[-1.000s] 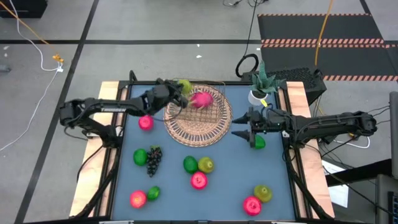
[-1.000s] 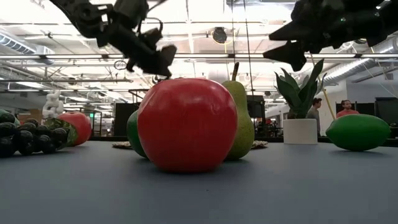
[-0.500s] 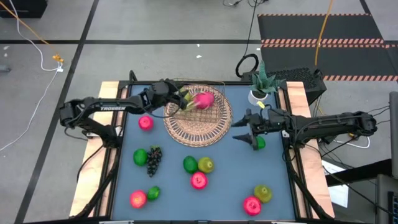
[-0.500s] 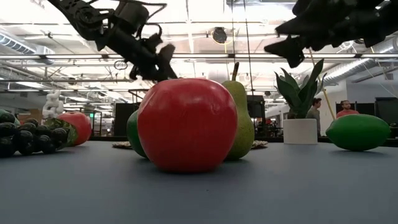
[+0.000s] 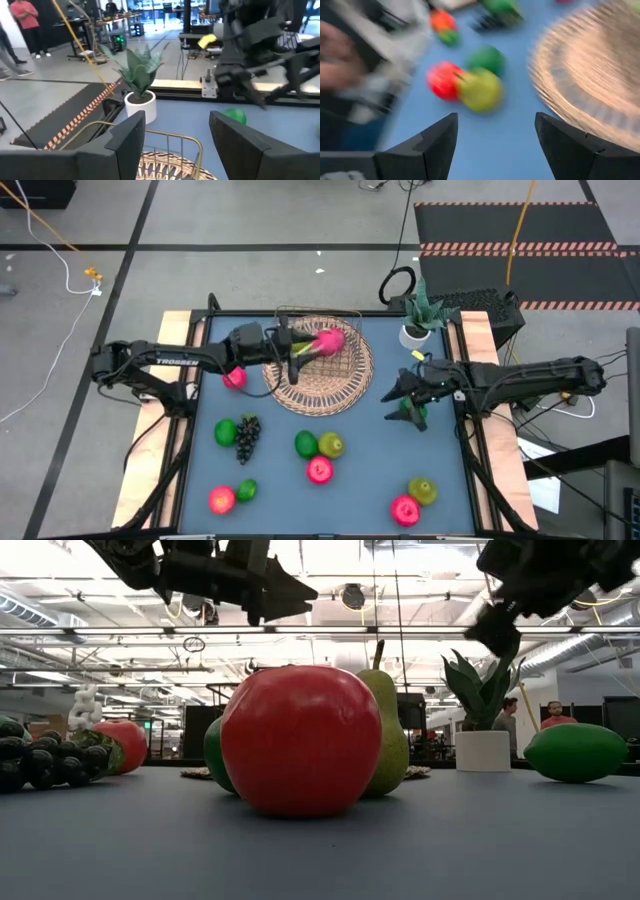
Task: Build produce basket
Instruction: Put the green lime into the gold wire basket
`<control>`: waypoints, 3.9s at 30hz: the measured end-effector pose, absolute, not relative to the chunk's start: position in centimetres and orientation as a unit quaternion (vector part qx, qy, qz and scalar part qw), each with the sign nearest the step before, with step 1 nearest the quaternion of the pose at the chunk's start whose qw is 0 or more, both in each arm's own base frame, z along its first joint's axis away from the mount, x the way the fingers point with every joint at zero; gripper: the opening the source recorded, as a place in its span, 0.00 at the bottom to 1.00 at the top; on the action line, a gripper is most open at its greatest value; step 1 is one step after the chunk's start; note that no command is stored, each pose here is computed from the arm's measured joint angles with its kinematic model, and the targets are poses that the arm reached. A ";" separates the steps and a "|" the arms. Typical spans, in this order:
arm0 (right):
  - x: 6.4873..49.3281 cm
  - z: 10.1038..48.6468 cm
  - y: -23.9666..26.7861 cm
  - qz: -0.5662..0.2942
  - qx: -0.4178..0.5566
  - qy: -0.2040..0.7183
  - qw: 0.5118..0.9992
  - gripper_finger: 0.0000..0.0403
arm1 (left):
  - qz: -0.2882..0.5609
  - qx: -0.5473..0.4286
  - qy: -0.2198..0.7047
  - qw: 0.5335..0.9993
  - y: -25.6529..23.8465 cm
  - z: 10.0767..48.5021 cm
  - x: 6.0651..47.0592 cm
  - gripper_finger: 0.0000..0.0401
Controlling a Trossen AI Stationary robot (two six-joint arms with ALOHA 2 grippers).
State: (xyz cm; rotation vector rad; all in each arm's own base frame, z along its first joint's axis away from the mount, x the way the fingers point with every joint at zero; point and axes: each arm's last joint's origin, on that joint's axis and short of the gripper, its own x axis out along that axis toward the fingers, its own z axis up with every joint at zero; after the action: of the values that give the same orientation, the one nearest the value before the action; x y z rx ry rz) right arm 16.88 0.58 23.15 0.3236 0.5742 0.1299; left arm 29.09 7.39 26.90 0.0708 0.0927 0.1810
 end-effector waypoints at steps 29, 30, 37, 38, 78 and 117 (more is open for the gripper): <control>13.4 18.7 0.4 -0.162 0.165 0.562 0.794 0.93 | 0.114 0.043 -0.003 0.993 7.0 26.6 30.4 0.61; 13.6 18.6 0.4 -0.161 0.171 0.563 0.793 0.95 | 0.114 0.043 -0.004 0.993 7.0 26.6 30.4 0.61; 14.6 17.5 0.4 -0.197 0.202 0.581 0.763 0.97 | 0.113 0.040 -0.004 0.993 7.0 26.6 30.4 0.61; 14.7 17.3 0.5 -0.201 0.202 0.588 0.757 0.97 | 0.113 0.038 -0.004 0.993 7.0 26.6 30.4 0.61; 18.7 22.6 1.9 -0.277 0.034 0.431 0.858 0.74 | 0.186 0.026 0.014 0.982 7.8 26.3 30.1 0.61; 34.2 29.9 -2.6 -0.301 -0.213 0.309 0.877 0.74 | 0.145 0.010 0.035 0.989 4.3 32.3 22.6 0.61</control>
State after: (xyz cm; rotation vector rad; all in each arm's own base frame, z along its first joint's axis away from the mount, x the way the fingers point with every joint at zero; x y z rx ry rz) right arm 34.17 -2.58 29.87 -0.4450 0.6452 -0.6272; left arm 22.57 4.33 32.29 0.0199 0.0710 0.2907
